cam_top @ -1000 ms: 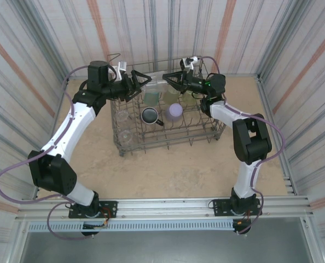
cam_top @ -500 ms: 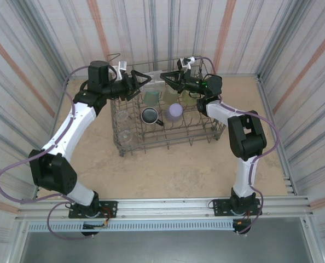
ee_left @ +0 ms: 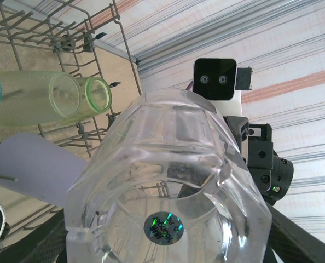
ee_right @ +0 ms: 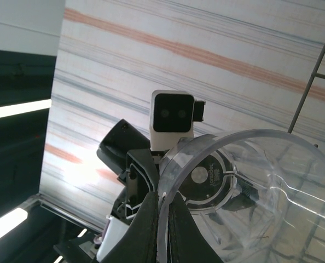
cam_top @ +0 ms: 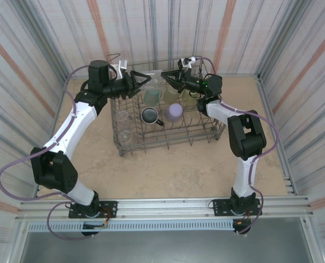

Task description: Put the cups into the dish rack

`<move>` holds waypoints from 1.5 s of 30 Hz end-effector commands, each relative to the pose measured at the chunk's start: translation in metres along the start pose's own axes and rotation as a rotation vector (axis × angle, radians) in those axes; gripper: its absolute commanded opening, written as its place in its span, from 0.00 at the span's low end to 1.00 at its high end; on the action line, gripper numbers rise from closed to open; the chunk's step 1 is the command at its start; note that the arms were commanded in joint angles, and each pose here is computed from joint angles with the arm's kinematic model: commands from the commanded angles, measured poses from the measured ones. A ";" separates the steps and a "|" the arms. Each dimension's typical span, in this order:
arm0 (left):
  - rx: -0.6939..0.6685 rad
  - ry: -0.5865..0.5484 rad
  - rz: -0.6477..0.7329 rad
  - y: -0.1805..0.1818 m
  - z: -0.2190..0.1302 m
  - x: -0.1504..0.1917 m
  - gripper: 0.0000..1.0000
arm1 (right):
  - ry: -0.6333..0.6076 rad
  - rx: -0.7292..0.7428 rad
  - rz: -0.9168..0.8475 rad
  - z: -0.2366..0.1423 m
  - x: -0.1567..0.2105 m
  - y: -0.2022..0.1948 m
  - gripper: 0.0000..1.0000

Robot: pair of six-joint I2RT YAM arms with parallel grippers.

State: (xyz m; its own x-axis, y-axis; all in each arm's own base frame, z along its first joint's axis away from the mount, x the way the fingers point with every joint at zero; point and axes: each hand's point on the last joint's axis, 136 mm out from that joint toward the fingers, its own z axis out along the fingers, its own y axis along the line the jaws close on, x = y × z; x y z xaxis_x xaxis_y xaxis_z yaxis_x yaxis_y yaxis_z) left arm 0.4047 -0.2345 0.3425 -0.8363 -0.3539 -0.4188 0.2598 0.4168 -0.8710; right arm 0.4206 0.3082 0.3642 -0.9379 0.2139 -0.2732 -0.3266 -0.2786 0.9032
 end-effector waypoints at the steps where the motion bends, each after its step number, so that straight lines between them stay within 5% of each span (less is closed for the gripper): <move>1: 0.018 0.036 -0.008 -0.001 0.004 0.010 0.30 | 0.051 -0.048 -0.086 0.010 0.013 0.016 0.03; 5: 0.022 0.031 0.016 -0.006 0.001 0.008 0.22 | 0.048 -0.049 -0.090 0.009 0.012 0.019 0.24; 17: -0.075 -0.022 0.124 -0.009 -0.021 -0.004 0.08 | -0.018 -0.018 -0.074 -0.012 0.001 0.014 0.43; 31: -0.288 -0.101 0.290 0.001 -0.048 -0.037 0.04 | -0.059 0.112 -0.091 -0.051 0.002 0.004 0.60; 34: -0.354 -0.101 0.330 0.009 -0.050 -0.042 0.04 | -0.057 0.170 -0.103 -0.058 0.007 0.001 0.71; 37: -0.422 -0.085 0.365 0.020 -0.051 -0.047 0.04 | -0.048 0.242 -0.129 -0.063 0.014 0.000 0.99; 45: -0.659 0.007 0.517 0.049 -0.057 -0.055 0.04 | -0.021 0.439 -0.223 -0.083 0.039 -0.001 0.99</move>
State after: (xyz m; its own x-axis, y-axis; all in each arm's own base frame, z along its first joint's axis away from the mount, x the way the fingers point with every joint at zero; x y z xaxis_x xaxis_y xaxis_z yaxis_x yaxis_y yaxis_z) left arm 0.4379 -0.1612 0.3397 -0.7087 -0.1091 -0.6970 0.2611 0.8773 -0.4027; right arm 0.3840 0.2450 0.3472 -0.8553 0.2806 -0.4356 -0.4276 0.0924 0.8992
